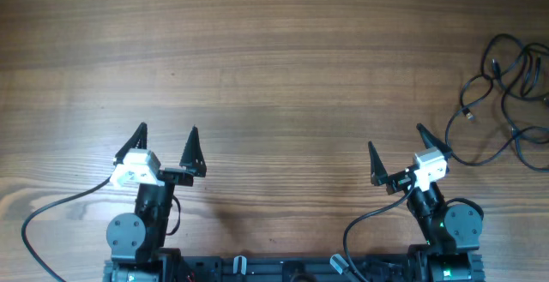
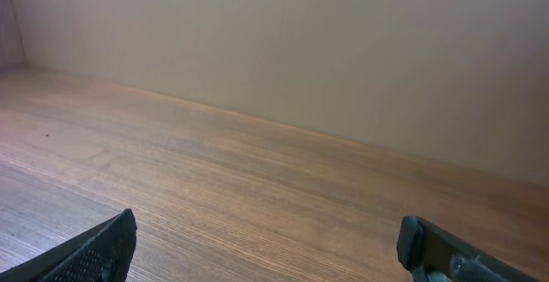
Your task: Untangle cables
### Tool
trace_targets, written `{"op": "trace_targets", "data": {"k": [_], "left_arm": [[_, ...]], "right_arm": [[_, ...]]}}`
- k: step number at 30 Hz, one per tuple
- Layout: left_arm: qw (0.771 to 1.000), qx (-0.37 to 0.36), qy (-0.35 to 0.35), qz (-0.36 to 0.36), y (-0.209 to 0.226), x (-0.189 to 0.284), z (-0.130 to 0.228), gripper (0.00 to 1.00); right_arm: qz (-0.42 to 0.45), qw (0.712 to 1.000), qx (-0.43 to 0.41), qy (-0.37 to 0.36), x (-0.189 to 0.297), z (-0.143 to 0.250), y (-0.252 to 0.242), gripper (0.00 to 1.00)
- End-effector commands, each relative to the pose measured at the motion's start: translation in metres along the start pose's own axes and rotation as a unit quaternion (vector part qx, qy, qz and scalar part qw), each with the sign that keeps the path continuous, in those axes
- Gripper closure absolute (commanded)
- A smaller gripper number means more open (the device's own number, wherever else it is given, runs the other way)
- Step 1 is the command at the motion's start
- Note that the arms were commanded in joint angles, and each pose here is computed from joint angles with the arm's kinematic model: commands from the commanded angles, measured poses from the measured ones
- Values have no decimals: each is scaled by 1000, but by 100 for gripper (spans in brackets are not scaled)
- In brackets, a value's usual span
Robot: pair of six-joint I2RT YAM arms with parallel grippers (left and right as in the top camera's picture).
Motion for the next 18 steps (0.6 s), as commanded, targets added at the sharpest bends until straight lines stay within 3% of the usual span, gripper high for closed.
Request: {"op": "trace_targets", "data": {"k": [1,12,18], "left_arm": [[1000,-13,-9,-11,4,3,1,0],[1000,-12,-5,-11,5,4,20,0],[997,-5,71,-13,6,6,53,0]], "right_arm": [[-4,1000,-5,-5,1,-2,1,0],[-4,1000,-5,-5,1,-2,1,0],[-4,1000,-5,-5,1,-2,1,0]]}}
Point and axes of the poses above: each gripper's point midway between its finger pads, its own x axis back along the fingers, its own y axis along the line the jaws close on, z = x × y, the point moved 3 cm from there along x, back along the fingers, and after that the axes turned 8 degrees about -x, right-handed, at the moved point
